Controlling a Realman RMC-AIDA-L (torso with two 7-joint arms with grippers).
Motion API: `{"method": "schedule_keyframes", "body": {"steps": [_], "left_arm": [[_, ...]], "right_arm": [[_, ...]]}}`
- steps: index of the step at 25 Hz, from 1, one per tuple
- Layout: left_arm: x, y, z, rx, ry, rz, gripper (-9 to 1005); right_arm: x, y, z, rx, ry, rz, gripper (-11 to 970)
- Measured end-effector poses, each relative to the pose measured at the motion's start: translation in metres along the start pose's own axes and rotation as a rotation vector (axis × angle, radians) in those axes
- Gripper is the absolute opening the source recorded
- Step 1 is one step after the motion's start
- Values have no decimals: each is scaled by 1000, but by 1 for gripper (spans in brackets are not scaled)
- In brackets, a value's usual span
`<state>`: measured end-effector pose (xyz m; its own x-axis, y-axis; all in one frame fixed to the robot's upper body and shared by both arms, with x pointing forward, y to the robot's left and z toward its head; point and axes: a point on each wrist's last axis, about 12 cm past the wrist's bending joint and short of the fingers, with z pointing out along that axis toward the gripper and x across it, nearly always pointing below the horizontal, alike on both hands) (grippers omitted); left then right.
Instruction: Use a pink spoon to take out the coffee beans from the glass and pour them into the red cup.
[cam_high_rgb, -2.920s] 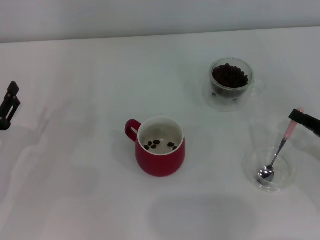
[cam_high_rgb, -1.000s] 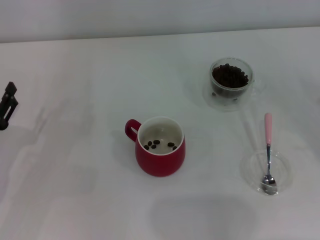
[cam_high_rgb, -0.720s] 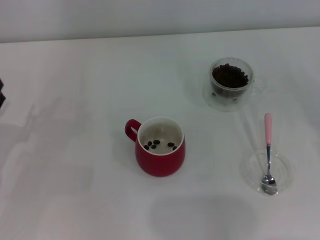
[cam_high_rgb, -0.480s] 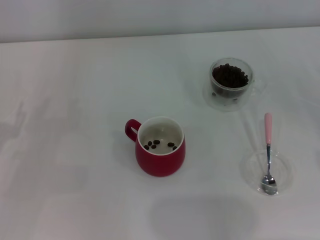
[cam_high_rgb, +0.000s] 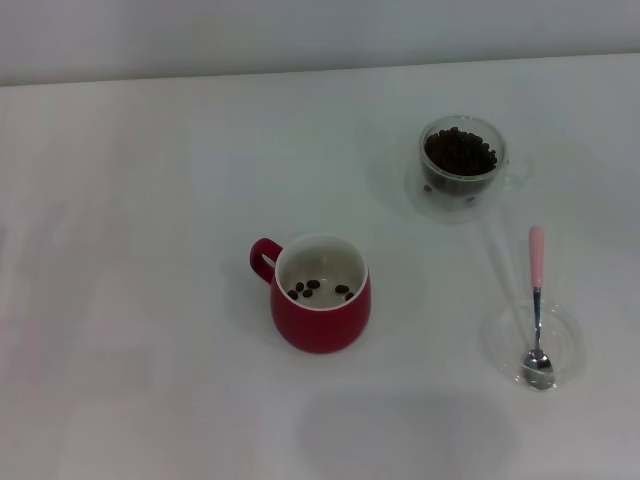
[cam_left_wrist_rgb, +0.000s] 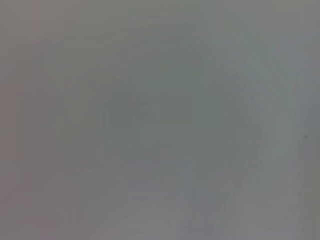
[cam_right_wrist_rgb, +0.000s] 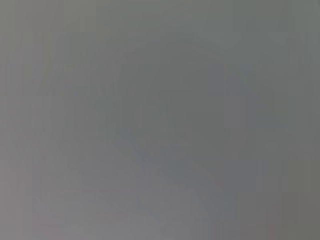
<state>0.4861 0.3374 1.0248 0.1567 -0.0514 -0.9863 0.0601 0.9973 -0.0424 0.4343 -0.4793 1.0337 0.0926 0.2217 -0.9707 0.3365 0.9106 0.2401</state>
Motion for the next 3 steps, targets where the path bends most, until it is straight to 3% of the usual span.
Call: {"method": "schedule_keyframes", "body": {"steps": [3], "left_arm": [[1, -3, 0, -1, -1, -14, 652]], "right_arm": [[-2, -2, 1, 6, 0, -36, 253]]}}
